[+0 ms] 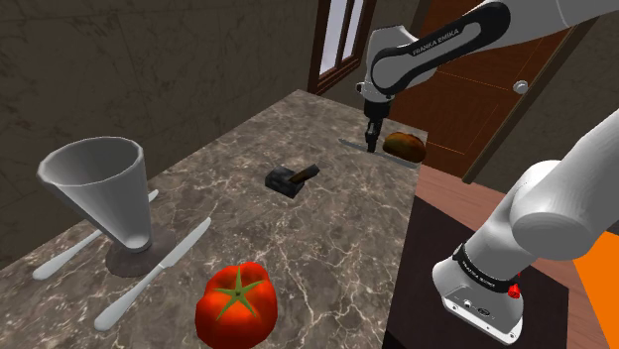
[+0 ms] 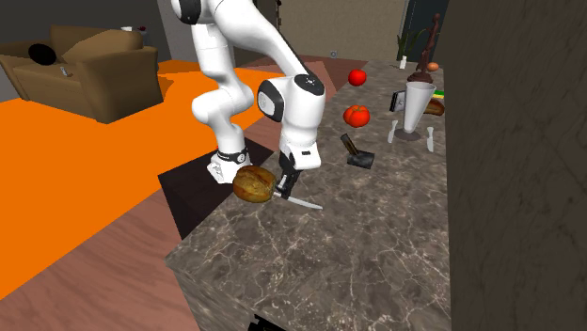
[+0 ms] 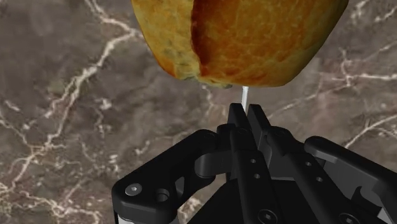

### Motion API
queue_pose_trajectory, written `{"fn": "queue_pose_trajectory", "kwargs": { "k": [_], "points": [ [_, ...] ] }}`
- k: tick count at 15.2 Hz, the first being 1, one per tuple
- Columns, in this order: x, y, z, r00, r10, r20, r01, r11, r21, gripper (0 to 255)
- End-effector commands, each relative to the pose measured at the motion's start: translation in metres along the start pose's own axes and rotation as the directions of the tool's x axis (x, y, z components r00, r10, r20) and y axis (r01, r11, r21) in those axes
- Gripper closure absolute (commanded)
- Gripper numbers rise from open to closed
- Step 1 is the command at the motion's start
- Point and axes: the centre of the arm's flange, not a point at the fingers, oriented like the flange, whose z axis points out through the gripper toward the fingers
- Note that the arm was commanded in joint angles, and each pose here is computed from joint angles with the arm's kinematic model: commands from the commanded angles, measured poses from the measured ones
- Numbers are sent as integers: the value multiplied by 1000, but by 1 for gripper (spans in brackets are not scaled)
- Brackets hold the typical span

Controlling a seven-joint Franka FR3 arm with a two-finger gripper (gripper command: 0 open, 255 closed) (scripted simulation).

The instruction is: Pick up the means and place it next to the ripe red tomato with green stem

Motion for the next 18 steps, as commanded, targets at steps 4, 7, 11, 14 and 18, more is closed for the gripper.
{"fn": "queue_pose_trajectory", "kwargs": {
  "k": [4,7,11,14,18],
  "points": [
    [-1,0,-5,1000,0,0,0,1000,0,255],
    [-4,0,-21,1000,0,0,0,1000,0,255],
    [-8,0,-41,1000,0,0,0,1000,0,255],
    [-11,0,-57,1000,0,0,0,1000,0,255],
    [-15,0,-78,1000,0,0,0,1000,0,255]
  ]
}}
